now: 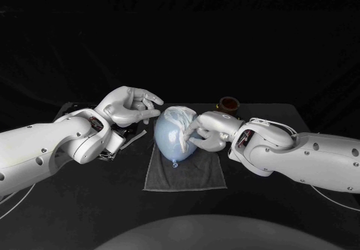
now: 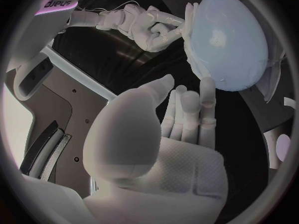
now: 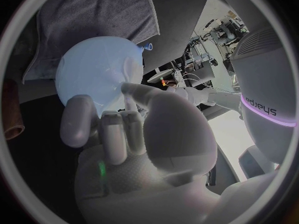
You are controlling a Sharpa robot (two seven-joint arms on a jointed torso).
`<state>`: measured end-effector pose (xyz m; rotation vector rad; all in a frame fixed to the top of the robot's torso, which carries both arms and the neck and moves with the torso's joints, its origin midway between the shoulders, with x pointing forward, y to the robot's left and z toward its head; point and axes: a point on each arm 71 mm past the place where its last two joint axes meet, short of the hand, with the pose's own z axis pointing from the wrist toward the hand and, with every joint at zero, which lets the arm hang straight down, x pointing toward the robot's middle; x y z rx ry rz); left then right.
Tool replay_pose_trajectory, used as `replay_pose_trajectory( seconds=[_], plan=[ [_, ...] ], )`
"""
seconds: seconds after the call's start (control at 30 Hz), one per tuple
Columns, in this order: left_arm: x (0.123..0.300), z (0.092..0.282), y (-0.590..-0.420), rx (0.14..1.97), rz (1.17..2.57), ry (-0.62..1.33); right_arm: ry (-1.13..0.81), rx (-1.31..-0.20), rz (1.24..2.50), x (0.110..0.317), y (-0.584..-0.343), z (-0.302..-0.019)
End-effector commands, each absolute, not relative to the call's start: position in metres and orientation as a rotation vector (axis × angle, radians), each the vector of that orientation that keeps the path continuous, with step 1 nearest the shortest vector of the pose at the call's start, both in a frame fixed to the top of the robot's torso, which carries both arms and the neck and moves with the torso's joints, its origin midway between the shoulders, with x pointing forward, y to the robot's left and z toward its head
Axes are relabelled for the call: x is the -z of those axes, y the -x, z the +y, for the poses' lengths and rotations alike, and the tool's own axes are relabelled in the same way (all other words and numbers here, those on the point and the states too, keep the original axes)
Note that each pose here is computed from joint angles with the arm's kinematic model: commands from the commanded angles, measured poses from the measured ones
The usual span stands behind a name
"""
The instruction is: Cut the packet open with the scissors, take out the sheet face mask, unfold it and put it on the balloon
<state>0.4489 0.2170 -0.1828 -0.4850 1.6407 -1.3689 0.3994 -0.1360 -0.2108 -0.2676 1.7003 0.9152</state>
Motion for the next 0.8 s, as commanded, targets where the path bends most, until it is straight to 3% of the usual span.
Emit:
replay_pose_trajectory(
  seconds=[0.03, 0.37, 0.8],
  plan=[
    [0.183, 0.211, -0.443, 1.392, 1.699, 0.482, 0.249, -0.923, 1.685, 0.21, -0.4, -0.135],
    [0.198, 0.179, -0.431, 1.152, 1.961, 0.22, 0.233, -0.928, 1.683, 0.212, -0.402, -0.132],
    [0.208, 0.156, -0.435, 0.993, 2.009, 0.25, 0.226, -0.935, 1.683, 0.212, -0.402, -0.13]
  ],
)
